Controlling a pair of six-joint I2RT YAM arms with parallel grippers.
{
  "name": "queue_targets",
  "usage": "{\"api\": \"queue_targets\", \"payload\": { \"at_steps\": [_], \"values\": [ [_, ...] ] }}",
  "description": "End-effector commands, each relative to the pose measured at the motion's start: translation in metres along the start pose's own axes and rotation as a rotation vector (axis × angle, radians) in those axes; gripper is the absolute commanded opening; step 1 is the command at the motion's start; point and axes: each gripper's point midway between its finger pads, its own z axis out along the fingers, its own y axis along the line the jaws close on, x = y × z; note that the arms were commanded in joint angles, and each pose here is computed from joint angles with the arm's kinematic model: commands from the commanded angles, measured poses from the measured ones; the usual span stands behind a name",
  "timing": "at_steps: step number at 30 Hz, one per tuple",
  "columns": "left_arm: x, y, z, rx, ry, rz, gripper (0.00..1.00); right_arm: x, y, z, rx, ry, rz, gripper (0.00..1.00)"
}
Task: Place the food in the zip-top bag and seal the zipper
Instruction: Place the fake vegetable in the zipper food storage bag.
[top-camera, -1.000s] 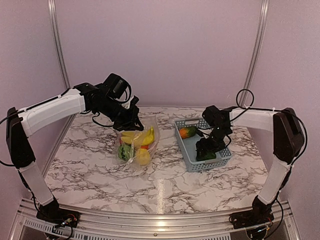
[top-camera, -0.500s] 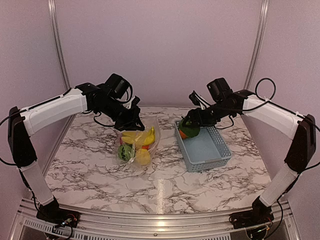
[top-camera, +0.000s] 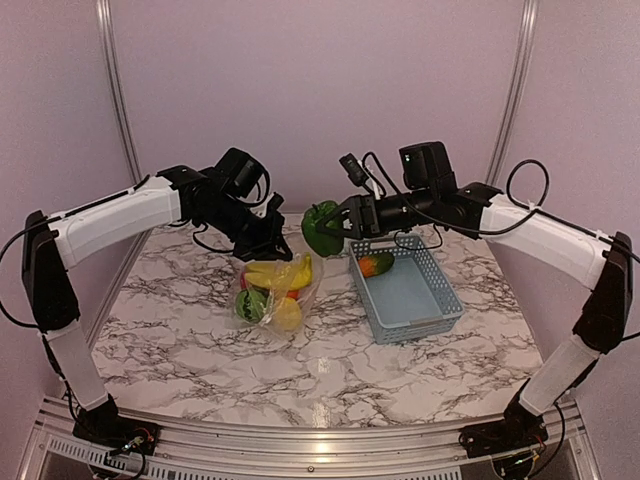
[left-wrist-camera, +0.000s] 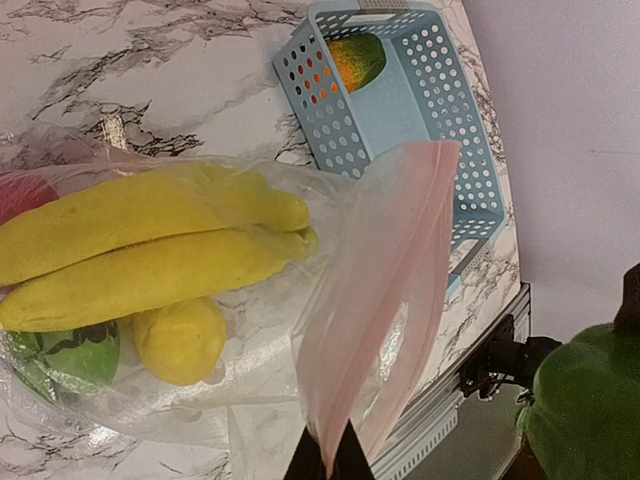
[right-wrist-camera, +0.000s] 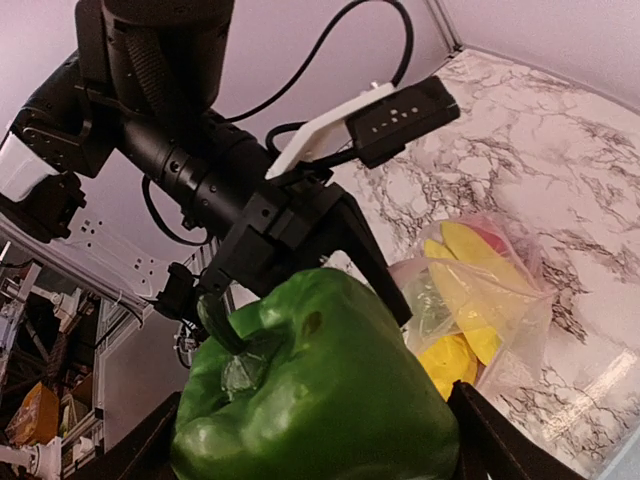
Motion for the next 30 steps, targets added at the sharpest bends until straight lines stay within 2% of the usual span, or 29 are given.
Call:
{"api": "queue_targets", "payload": {
  "at_steps": [1,11,18,23,27,30],
  "values": [
    [-0.005,-0.004,0.003,0.0,-0.001,-0.001,0.0,-0.005,0.037,0.017,-0.159,-0.021,-0.069,0.49],
    [-0.007,-0.014,0.0,0.074,-0.006,-0.049,0.0,0.013,0.034,0.036,-0.228,-0.01,-0.105,0.54],
    [-0.018,-0.029,-0.008,0.241,-0.05,-0.161,0.0,0.042,0.013,0.046,-0.194,0.032,-0.085,0.61],
    [-0.017,-0.021,-0.008,0.242,-0.046,-0.183,0.0,0.051,0.0,0.055,-0.174,0.042,-0.063,0.63],
    [-0.018,-0.016,-0.009,0.237,-0.049,-0.191,0.0,0.054,-0.01,0.063,-0.149,0.056,-0.052,0.7],
    [-0.021,-0.015,-0.012,0.239,-0.059,-0.195,0.0,0.055,-0.015,0.064,-0.121,0.057,-0.051,0.81]
  ]
}}
